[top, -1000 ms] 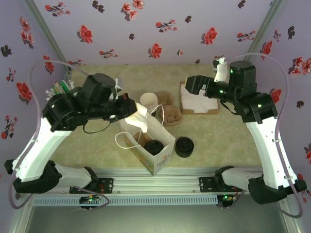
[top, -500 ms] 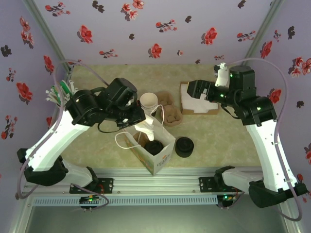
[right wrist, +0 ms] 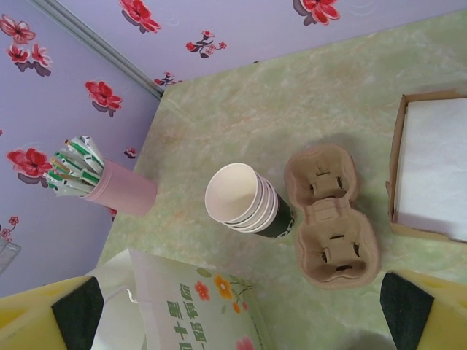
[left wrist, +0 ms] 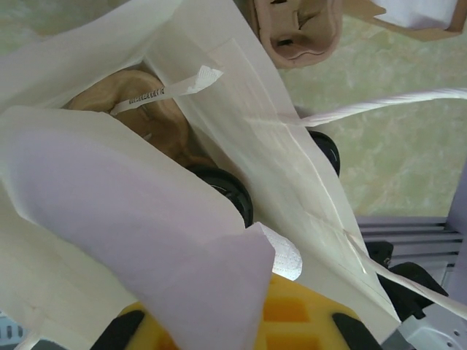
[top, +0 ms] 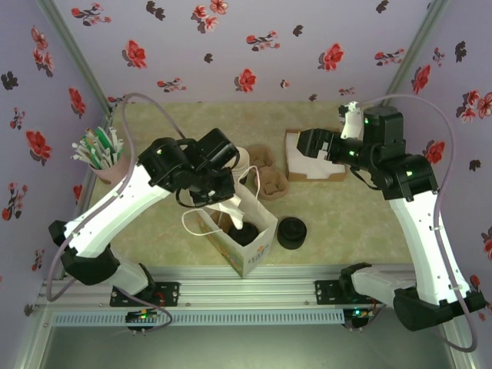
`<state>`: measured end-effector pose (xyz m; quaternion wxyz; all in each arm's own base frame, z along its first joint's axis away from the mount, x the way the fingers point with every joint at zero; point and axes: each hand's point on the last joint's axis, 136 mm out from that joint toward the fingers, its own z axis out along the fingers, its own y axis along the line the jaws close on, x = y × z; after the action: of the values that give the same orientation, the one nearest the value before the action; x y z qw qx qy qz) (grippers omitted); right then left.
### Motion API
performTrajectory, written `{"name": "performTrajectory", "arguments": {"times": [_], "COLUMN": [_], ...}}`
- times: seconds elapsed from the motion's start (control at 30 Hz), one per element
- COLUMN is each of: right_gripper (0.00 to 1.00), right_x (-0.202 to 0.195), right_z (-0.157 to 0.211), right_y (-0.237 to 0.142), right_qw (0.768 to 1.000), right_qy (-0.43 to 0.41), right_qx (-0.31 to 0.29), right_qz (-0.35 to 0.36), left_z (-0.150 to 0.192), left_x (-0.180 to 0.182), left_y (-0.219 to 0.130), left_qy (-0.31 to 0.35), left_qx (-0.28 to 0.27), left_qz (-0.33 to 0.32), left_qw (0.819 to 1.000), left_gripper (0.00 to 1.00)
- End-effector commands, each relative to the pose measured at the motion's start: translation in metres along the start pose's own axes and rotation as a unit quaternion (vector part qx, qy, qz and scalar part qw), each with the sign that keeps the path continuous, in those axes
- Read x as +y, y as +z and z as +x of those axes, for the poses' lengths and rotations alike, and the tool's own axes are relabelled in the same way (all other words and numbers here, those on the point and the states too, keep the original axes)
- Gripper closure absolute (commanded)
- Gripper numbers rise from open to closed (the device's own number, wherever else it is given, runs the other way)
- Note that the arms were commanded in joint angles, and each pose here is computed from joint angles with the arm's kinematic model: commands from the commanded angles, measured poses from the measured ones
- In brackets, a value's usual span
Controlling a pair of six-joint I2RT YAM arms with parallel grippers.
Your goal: Pack the takeout coffee
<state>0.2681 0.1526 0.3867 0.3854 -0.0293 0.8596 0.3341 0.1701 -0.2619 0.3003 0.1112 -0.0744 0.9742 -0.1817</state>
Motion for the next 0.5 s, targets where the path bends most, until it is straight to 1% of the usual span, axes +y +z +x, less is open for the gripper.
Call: {"name": "performTrajectory", "arguments": {"times": [0.0,0.1,0.13,0.17,0.23,0.27,0.3,0.33,0.47], "right_gripper": [0.01,0.01,0.01,0.01,0.01,0.01,0.01,0.01,0.01], "right_x": [0.000,-0.001,0.000,0.000,-0.001,-0.001,-0.001,-0.001,-0.001], "right_z": [-0.003,-0.003,-0.003,-0.002,-0.002,-0.002,-0.002,-0.002,-0.001], "right_y": [-0.005,-0.005,-0.006,-0.005,-0.006,-0.006,-0.007,-0.007,-0.007], "right_qw": [1.000,1.000,1.000,1.000,1.000,1.000,1.000,1.000,1.000], "right_qy": [-0.012,-0.011,-0.012,-0.013,-0.012,-0.012,-0.013,-0.013,-0.012], "right_qx": [-0.015,-0.013,-0.014,-0.012,-0.013,-0.013,-0.014,-0.014,-0.012], "right_qz": [-0.001,0.001,0.001,0.000,0.002,0.001,0.001,0.002,0.002], "left_z": [0.002,0.001,0.000,-0.001,-0.003,-0.004,-0.005,-0.006,-0.011], "left_x": [0.013,0.013,0.014,0.014,0.014,0.013,0.013,0.014,0.014], "left_y": [-0.001,-0.004,-0.005,-0.007,-0.011,-0.013,-0.015,-0.018,-0.028], "left_qy": [0.000,-0.001,-0.002,-0.002,-0.002,-0.001,0.000,0.000,0.003], "left_qx": [-0.003,-0.009,-0.014,-0.018,-0.024,-0.027,-0.029,-0.034,-0.051], "left_qz": [-0.027,-0.023,-0.022,-0.019,-0.015,-0.013,-0.011,-0.011,-0.002], "left_qw": [1.000,1.000,1.000,1.000,1.000,1.000,1.000,0.999,0.999], "left_gripper": [0.89,0.75,0.64,0.57,0.55,0.51,0.50,0.45,0.42]}}
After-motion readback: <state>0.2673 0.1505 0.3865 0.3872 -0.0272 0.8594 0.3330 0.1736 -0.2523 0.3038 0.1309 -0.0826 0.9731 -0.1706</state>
